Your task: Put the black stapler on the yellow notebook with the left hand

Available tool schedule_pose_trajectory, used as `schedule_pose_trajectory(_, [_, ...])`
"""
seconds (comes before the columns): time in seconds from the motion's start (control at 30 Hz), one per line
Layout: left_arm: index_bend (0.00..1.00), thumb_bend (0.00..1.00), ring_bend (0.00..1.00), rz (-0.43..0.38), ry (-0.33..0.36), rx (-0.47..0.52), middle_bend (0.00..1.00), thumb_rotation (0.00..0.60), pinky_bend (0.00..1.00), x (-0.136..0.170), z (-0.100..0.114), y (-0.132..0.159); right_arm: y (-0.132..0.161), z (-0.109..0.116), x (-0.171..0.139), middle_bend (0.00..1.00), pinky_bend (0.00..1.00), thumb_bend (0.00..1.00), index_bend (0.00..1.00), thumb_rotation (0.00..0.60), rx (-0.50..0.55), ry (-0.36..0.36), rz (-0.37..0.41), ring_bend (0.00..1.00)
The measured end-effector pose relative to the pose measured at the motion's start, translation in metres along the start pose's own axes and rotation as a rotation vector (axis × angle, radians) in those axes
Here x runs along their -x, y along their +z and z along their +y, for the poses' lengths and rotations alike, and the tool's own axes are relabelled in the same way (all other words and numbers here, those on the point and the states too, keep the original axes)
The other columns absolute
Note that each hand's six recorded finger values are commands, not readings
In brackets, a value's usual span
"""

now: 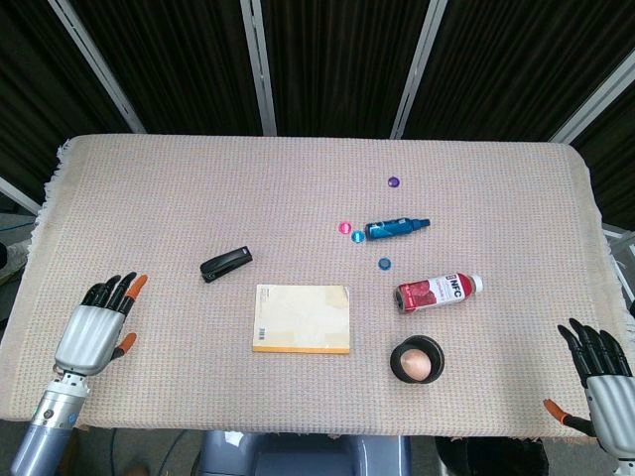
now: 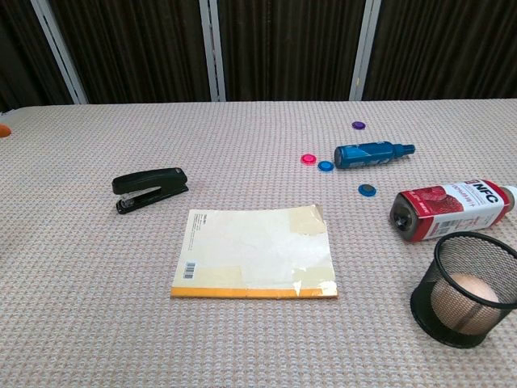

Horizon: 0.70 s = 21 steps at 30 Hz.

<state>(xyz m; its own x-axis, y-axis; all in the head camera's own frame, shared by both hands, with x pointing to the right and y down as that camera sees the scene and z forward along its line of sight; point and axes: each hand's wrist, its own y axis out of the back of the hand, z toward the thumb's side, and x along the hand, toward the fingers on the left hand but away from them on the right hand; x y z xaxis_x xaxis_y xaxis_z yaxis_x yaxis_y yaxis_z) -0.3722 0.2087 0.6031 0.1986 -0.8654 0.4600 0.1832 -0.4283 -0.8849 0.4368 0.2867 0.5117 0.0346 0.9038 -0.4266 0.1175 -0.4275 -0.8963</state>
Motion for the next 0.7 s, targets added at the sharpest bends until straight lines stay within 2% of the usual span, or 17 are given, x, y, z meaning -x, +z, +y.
schedule_pose_trajectory(0.4, [0.08, 0.24, 0.1, 0.0, -0.018, 0.007, 0.09, 0.6, 0.27, -0.004, -0.004, 0.002, 0.0, 0.0, -0.001, 0.0, 0.0, 0.06, 0.0, 0.6, 0.002, -0.002, -0.003, 0.0])
schedule_pose_trajectory(0.7, [0.09, 0.24, 0.15, 0.023, 0.05, 0.006, 0.14, 0.6, 0.28, -0.029, -0.013, 0.023, -0.001, 0.002, -0.002, 0.0, 0.0, 0.06, 0.0, 0.6, 0.016, 0.002, 0.004, 0.0])
